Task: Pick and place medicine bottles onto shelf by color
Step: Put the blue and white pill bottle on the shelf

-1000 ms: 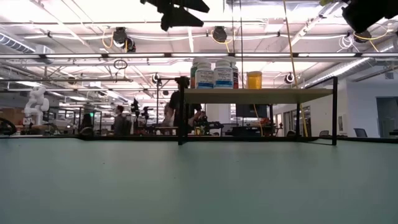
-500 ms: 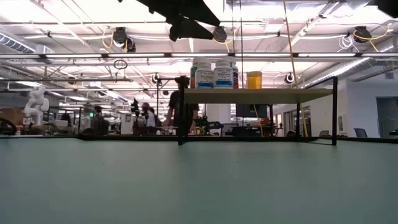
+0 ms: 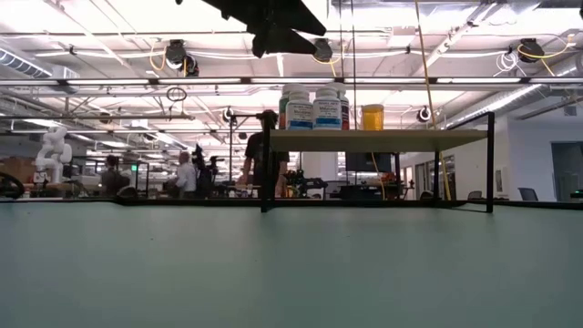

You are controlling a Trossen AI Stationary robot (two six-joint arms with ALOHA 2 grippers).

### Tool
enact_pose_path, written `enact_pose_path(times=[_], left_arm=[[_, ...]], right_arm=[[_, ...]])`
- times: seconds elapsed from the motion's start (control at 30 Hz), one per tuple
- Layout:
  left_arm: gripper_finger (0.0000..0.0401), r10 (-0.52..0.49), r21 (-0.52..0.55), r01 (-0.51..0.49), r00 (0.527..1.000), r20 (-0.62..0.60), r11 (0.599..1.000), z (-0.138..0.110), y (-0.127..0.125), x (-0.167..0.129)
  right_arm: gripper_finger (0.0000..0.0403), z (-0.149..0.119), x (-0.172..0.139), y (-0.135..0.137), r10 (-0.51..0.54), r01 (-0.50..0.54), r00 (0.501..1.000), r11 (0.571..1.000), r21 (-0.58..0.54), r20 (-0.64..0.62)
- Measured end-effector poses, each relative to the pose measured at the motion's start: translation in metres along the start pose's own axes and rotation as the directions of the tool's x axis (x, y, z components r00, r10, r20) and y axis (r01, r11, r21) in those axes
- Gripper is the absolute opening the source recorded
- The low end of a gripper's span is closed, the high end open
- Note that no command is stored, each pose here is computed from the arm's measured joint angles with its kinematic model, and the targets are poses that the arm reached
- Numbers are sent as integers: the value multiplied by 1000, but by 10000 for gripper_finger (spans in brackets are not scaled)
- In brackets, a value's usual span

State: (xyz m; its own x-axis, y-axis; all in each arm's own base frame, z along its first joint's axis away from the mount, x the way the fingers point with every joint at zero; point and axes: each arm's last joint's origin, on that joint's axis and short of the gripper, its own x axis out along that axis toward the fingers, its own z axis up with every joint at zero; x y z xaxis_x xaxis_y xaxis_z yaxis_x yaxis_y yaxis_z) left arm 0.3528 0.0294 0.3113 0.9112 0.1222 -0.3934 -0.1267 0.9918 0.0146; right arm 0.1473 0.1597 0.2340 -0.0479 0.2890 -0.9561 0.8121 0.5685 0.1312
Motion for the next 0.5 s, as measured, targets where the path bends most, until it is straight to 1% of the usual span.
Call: enact_pose_path(times=[0.13, 0.27, 0.5], left_arm=[[255, -1, -1, 1, 1000, 0, 1000, 0, 0, 0], [255, -3, -3, 3, 1000, 0, 1000, 0, -1, 0], [255, -12, -10, 12, 1000, 0, 1000, 0, -5, 0]], right_arm=[[276, 1, 9, 5, -37, 37, 999, 999, 7, 3], [276, 2, 18, 8, -82, 83, 996, 996, 24, -36], [271, 4, 29, 11, -110, 111, 993, 993, 37, -33]])
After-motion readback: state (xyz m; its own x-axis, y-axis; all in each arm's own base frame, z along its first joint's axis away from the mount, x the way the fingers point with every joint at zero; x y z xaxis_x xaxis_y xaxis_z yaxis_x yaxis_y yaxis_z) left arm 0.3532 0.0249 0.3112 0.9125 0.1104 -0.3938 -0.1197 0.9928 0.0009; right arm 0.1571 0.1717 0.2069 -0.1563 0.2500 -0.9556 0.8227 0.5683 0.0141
